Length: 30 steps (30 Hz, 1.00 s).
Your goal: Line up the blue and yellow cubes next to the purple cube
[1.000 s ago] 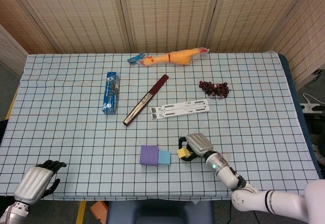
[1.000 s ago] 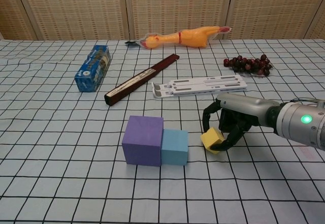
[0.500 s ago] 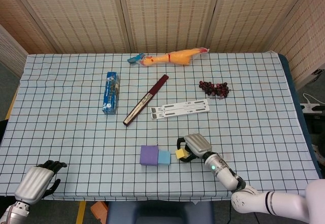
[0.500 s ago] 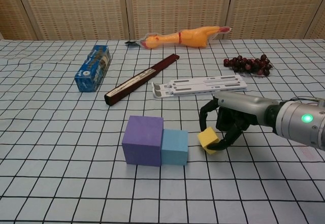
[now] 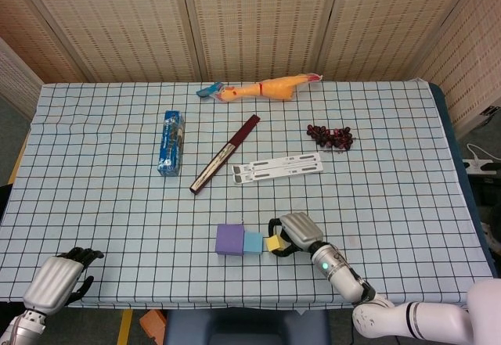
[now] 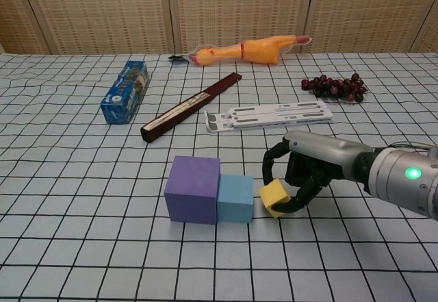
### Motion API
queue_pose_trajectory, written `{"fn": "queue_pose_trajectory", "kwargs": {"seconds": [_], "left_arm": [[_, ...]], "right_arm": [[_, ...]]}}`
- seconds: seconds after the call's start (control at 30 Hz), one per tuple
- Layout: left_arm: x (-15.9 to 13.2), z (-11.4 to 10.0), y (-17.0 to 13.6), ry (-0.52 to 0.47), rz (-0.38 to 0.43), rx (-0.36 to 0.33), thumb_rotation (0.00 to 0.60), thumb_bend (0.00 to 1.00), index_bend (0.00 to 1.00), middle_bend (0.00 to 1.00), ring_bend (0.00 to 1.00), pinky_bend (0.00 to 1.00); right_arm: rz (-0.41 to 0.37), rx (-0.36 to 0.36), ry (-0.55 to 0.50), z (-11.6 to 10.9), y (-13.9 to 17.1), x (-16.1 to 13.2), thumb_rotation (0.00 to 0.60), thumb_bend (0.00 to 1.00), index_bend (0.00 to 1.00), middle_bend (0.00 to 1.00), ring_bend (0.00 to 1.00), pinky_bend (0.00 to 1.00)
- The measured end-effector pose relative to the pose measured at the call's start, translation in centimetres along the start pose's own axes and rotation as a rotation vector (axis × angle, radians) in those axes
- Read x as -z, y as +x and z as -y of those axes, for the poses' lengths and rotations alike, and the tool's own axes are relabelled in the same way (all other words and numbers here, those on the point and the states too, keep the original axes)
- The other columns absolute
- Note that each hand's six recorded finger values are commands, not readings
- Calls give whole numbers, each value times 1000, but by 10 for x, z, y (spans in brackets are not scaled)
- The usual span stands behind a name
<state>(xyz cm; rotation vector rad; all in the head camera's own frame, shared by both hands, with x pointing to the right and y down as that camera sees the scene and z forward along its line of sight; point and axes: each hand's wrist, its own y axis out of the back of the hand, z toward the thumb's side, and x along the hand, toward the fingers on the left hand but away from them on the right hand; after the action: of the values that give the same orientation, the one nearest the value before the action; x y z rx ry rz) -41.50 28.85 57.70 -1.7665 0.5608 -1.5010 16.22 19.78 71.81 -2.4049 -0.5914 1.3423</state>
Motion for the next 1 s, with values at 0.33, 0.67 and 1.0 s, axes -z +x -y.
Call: {"fn": "queue_pose_trajectory", "kwargs": {"seconds": [0.33,0.67,1.0], "left_arm": [[-1,1,0,1,5,2,600,436,329,359,317,588],[-2,0,-1,-1,9,3,600,437,329,359,317,588],[-3,1,-1,3,9,5,600,438,329,360,317,589]], "right_arm": [[-7,36,-25,3,3,-1,600,182,554,1000,929,1000],[-35,56,-120,7,8,-1,600,182,552,1000,929,1000],[-19,69,-159,8,18,17,600,181,551,1000,929,1000]]}}
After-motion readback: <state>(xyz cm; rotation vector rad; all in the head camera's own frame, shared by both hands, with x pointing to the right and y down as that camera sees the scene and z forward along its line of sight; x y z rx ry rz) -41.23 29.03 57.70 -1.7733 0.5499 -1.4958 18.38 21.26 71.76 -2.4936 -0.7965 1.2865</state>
